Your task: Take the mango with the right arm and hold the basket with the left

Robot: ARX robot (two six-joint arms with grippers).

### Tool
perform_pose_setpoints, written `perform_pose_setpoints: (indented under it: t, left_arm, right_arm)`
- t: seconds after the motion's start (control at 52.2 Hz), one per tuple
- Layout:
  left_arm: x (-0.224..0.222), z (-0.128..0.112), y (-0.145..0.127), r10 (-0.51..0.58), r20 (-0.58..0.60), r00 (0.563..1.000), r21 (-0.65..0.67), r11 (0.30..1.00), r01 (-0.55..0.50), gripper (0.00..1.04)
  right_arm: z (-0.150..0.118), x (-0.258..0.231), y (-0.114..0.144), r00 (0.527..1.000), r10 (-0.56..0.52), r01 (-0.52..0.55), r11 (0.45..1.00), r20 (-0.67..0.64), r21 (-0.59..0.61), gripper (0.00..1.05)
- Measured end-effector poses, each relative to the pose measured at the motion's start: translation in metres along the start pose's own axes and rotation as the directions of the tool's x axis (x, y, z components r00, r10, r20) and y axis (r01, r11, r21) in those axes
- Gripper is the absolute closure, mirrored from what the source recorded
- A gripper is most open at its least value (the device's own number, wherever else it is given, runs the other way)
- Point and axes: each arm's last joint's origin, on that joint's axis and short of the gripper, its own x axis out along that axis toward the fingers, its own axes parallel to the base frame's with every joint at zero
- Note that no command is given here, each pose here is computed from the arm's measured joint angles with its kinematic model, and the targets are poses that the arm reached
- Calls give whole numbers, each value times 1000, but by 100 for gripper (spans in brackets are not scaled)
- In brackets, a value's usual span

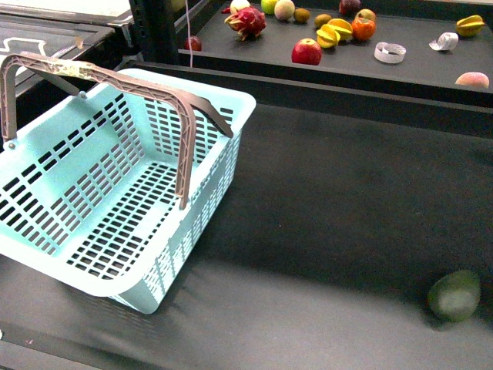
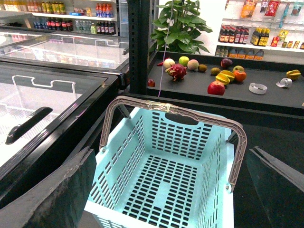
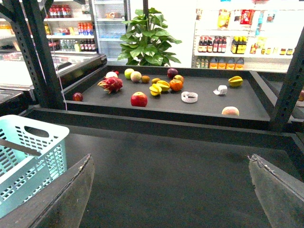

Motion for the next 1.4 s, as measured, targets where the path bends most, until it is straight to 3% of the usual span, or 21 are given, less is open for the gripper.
perform_pose_setpoints:
  t: [1.208, 1.399]
  left_arm:
    - [0, 0, 0, 0, 0, 1000, -3, 1000, 0, 6]
    - [8, 2, 1, 32, 3, 999, -363, 931, -29, 6]
  right_arm:
    - [0, 0, 0, 1000, 0, 0, 1000, 0, 0, 8]
    - [0, 0, 0, 1000, 0, 0, 1000, 0, 0, 8]
